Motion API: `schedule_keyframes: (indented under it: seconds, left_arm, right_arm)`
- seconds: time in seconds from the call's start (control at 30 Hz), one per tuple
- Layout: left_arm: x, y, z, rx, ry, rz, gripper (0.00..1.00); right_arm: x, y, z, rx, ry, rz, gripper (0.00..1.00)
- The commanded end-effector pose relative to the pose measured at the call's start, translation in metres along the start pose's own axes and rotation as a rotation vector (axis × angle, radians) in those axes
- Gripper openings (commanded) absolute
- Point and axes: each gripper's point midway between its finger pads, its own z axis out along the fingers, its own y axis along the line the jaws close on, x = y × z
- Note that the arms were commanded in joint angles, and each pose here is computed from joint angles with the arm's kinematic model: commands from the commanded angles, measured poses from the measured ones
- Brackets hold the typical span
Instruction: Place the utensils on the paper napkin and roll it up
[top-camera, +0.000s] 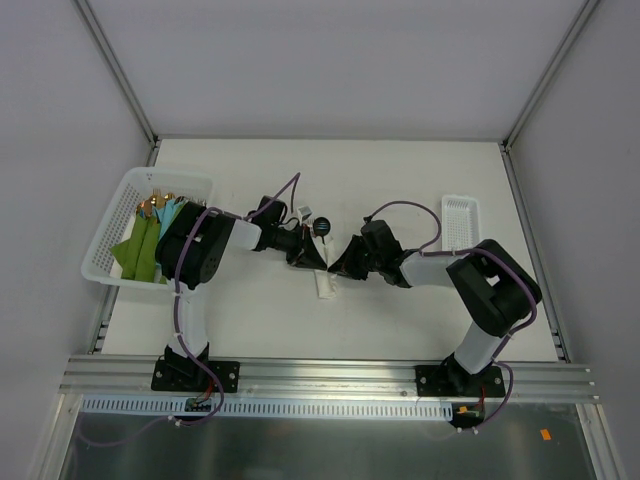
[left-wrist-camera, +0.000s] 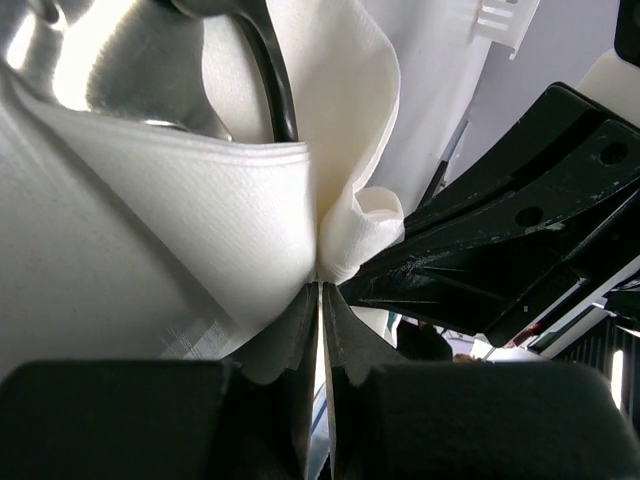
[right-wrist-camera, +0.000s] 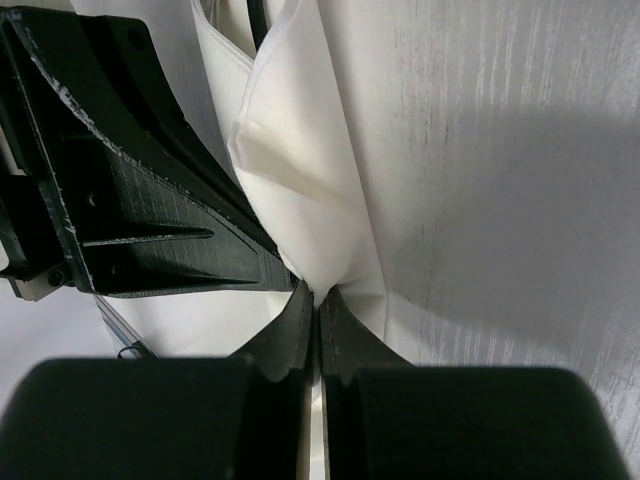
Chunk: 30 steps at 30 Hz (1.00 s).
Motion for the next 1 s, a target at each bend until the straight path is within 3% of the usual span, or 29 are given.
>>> schedule_keyframes:
  seconds: [0.0, 0.4, 0.67, 0.97]
  left_arm:
    - [0.001, -0.012, -0.01, 0.035, -0.012, 0.019, 0.07]
    - [-0.005, 0.002, -0.014, 0.03, -0.037, -0.015, 0.06]
    - [0.003, 0.038, -0.005, -0.057, -0.023, -0.064, 0.04]
    - [0.003, 0.052, -0.003, -0.111, -0.026, -0.074, 0.01]
  right_arm:
    - [0.017, -0.053, 0.0, 0.197, 0.045, -0.007, 0.0]
    - [0.014, -0.05, 0.0, 0.191, 0.045, -0.01, 0.0]
    - [0.003, -0.022, -0.004, 0.125, 0.026, -0.041, 0.0]
    - [0.0, 0.005, -0.007, 0.063, 0.028, -0.066, 0.0]
